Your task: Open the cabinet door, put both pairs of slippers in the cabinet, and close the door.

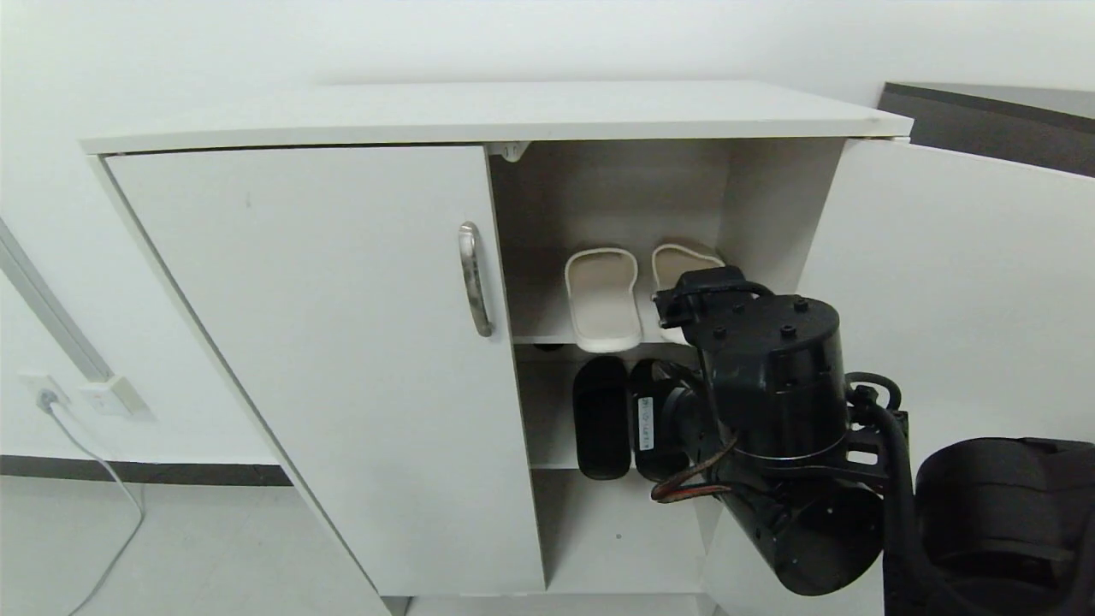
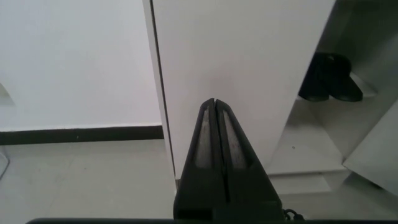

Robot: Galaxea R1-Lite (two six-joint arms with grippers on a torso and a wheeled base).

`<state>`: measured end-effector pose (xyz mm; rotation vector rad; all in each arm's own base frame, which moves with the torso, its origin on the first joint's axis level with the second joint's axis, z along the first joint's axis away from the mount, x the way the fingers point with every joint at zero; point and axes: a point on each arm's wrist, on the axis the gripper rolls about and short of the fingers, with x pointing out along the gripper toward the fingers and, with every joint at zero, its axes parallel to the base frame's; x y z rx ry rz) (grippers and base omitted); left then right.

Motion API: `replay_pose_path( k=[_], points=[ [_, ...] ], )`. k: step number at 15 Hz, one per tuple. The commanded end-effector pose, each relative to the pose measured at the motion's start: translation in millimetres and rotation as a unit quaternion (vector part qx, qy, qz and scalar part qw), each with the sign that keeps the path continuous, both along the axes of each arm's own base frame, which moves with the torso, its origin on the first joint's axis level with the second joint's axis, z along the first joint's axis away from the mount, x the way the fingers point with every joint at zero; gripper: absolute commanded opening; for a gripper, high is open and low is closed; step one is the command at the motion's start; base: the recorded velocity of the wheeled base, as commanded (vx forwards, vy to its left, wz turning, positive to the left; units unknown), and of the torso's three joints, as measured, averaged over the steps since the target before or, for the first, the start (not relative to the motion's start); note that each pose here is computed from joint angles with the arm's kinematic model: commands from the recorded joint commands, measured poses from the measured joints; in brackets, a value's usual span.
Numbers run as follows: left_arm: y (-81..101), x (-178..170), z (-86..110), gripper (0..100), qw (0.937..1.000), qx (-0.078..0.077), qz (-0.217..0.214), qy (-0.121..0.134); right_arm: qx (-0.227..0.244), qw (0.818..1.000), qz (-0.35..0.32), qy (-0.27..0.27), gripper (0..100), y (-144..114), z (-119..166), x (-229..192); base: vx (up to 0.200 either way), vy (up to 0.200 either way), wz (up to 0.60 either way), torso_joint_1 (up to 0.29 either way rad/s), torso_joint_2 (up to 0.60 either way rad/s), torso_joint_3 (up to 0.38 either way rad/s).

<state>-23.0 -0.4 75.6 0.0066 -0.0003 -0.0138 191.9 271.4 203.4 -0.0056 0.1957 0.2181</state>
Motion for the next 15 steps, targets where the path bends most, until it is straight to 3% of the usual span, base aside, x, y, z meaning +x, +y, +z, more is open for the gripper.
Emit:
replay_pose_path(
  k=[1, 8, 11, 15],
  points=[
    [0.0, 0, 0.0, 0, 1.0, 0.0, 0.0, 0.001, -0.005, 1.0, 0.0, 0.003, 0, 0, -4, 0, -0.2, 0.0, 0.0, 0.002, 0.0, 0.002],
    [0.0, 0, 0.0, 0, 1.0, 0.0, 0.0, 0.001, -0.002, 1.0, -0.003, 0.003, 0, -1, -8, 2, -0.2, 0.0, 0.0, 0.001, 0.0, 0.002],
    [0.0, 0, 0.0, 0, 1.0, 0.001, 0.001, 0.001, 0.002, 1.0, -0.018, -0.001, 0, -13, -18, 11, -0.2, 0.0, 0.0, 0.002, 0.0, -0.001],
    [0.0, 0, 0.0, 0, 1.0, 0.001, 0.001, 0.001, 0.003, 1.0, -0.018, -0.019, 0, -25, -21, 18, 0.0, 0.0, 0.0, 0.0, 0.0, 0.0]
  ],
)
